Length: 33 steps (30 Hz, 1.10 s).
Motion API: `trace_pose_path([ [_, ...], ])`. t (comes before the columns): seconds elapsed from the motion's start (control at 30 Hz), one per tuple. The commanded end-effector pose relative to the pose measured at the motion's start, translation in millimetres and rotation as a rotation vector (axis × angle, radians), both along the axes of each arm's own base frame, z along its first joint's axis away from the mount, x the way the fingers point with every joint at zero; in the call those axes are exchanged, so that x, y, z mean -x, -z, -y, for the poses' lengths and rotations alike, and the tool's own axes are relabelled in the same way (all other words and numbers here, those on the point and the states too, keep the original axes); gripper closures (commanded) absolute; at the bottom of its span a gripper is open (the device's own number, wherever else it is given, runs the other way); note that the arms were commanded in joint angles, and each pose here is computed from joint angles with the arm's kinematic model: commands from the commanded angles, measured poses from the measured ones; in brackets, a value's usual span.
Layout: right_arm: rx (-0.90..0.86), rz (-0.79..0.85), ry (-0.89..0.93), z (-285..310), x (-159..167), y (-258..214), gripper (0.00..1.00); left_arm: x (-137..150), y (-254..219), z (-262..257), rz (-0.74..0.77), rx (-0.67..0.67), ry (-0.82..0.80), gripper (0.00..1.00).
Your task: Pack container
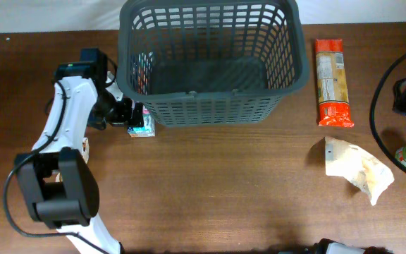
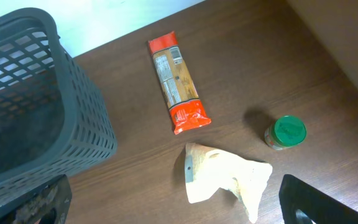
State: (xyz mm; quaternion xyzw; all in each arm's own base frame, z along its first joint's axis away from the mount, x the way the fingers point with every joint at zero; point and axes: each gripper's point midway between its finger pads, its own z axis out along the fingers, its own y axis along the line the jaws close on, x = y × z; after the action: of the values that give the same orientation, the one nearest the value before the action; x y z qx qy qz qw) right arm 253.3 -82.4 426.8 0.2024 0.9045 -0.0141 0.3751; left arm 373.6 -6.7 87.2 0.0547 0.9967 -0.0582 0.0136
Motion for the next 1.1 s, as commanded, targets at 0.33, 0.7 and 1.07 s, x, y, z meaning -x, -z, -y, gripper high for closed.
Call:
trace_pose_path([
  [0.33,-0.011,-0.008,-0.006,-2,0,2,0.01,-3,19,-5,-0.031,-0.035,-0.028,0.01],
  [0.7,-0.011,-0.008,-0.005,-2,0,2,0.01,-3,19,-4,-0.034,-0.027,-0.03,0.01],
  [1.07,-0.011,-0.008,-0.005,-2,0,2,0.01,-5,13,17,-0.035,0.151,-0.091,0.01],
])
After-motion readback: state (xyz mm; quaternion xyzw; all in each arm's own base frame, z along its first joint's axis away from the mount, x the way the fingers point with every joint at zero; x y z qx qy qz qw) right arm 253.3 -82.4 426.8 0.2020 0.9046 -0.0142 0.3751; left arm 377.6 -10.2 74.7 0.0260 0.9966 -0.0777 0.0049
